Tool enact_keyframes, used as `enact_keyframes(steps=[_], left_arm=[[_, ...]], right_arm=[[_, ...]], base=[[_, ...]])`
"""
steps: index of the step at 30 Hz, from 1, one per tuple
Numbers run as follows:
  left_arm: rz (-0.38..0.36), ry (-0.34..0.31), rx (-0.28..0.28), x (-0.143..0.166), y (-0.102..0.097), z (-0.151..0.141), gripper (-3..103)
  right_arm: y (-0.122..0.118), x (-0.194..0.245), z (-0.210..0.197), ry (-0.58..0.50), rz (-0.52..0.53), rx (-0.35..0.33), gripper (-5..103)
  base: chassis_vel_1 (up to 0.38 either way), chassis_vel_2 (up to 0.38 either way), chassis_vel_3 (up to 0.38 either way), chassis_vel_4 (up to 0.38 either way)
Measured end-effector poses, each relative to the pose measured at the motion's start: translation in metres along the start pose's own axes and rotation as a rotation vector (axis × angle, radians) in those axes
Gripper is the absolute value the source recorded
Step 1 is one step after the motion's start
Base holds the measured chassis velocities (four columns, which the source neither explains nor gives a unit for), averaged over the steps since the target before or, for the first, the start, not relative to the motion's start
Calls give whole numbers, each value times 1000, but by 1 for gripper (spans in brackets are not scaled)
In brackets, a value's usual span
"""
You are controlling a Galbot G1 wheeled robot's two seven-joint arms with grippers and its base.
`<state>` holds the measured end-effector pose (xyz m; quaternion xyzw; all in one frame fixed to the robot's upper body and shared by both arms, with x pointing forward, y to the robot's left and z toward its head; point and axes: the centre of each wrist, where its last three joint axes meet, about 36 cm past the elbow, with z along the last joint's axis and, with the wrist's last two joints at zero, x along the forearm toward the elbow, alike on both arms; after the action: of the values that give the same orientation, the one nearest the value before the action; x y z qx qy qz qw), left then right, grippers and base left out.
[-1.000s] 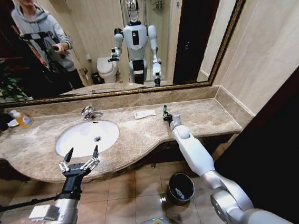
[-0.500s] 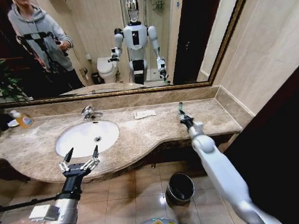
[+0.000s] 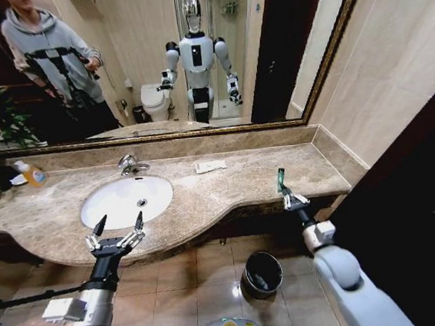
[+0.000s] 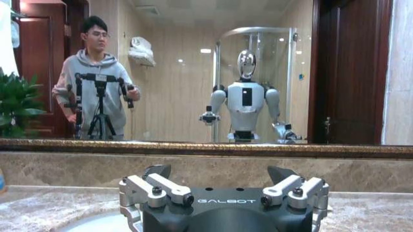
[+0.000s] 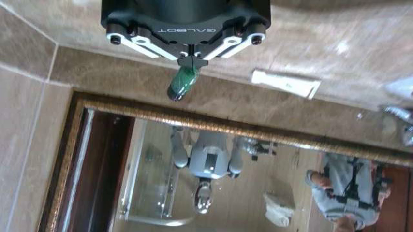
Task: Pick up the trash from the sink and place it in the trash bin.
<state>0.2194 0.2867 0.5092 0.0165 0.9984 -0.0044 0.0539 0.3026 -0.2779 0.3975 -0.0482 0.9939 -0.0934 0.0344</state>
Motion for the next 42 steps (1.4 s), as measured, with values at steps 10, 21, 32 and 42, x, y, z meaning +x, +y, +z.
enact_keyframes(steps=[10, 21, 32, 42], left_arm=[[0, 0, 0, 0, 0, 0, 100], [0, 0, 0, 0, 0, 0, 100], [0, 0, 0, 0, 0, 0, 100], [0, 0, 0, 0, 0, 0, 100]], right_arm=[[35, 75, 65, 158, 14, -39, 0], [43, 115, 190, 461, -57, -12, 0], [52, 119, 285, 662, -234, 72, 0], [60, 69, 325, 740, -279, 89, 0]], base=[[0, 0, 0, 0], [0, 0, 0, 0], [0, 0, 0, 0], [0, 0, 0, 0]])
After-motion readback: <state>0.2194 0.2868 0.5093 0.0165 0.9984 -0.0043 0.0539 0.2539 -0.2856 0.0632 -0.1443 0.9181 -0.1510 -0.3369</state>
